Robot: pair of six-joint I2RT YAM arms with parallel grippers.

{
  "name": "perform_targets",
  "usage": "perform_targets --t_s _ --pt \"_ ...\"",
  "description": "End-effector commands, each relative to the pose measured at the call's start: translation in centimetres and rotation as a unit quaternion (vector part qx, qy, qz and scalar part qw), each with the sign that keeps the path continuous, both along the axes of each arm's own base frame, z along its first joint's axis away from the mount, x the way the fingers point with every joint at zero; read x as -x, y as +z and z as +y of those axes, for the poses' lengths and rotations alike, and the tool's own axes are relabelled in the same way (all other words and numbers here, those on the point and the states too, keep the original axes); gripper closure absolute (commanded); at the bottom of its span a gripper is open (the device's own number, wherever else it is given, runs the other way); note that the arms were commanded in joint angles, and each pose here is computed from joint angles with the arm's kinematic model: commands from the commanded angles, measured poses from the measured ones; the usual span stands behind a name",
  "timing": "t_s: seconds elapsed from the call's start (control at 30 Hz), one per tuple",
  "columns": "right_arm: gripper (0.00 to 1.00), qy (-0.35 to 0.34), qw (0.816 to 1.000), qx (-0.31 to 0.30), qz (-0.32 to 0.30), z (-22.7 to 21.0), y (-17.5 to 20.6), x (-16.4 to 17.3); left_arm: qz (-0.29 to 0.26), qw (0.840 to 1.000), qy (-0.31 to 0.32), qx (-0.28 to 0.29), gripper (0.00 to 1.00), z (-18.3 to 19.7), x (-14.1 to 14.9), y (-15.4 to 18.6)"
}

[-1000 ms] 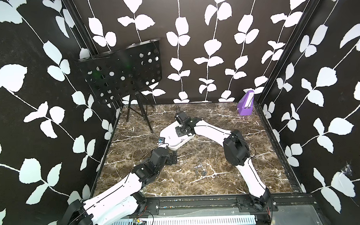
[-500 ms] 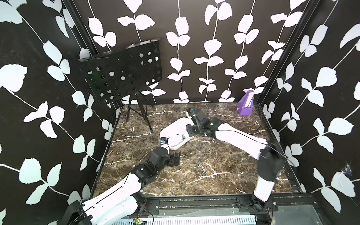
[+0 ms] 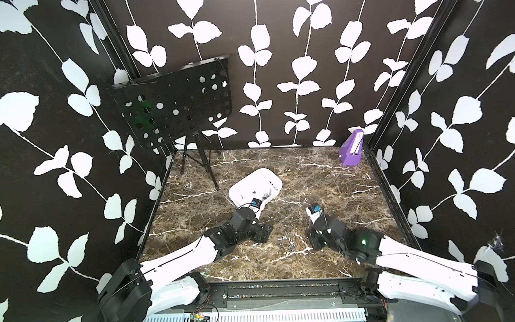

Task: Put the socket on the desktop into the storage box
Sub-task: Pick up the socket head from the center of the board.

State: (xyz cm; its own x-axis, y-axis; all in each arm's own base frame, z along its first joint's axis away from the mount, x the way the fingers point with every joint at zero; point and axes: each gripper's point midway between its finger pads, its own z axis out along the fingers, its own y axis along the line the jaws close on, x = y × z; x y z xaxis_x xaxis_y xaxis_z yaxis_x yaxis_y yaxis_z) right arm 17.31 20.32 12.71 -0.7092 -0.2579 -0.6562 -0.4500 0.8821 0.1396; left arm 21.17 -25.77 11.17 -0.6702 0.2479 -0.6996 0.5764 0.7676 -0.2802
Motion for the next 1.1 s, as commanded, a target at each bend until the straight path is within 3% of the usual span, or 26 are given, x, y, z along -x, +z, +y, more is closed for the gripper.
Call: perform_targets --t_s 0.0,0.17,0.7,1.07 --pt "0.66 -0.032 0.999 -0.007 0.013 -0.4 -2.3 0.9 0.017 1.0 -0.018 -0.011 0.18 -1.2 0.1 -0.2" --pt "0.68 -0.017 0.999 0.017 0.023 1.7 -4.4 1.1 0.04 0.998 -0.014 -0.035 0.13 -1.4 -0.1 -1.6" --pt "0.69 -0.003 0.999 0.045 0.021 7.4 -7.2 -1.3 0.035 0.997 0.032 -0.055 0.08 -0.1 -1.1 -2.1" --pt "0.73 -0.021 0.996 0.087 0.015 7.3 -8.0 -2.3 0.032 0.997 0.038 -0.053 0.08 0.1 -1.1 -1.8"
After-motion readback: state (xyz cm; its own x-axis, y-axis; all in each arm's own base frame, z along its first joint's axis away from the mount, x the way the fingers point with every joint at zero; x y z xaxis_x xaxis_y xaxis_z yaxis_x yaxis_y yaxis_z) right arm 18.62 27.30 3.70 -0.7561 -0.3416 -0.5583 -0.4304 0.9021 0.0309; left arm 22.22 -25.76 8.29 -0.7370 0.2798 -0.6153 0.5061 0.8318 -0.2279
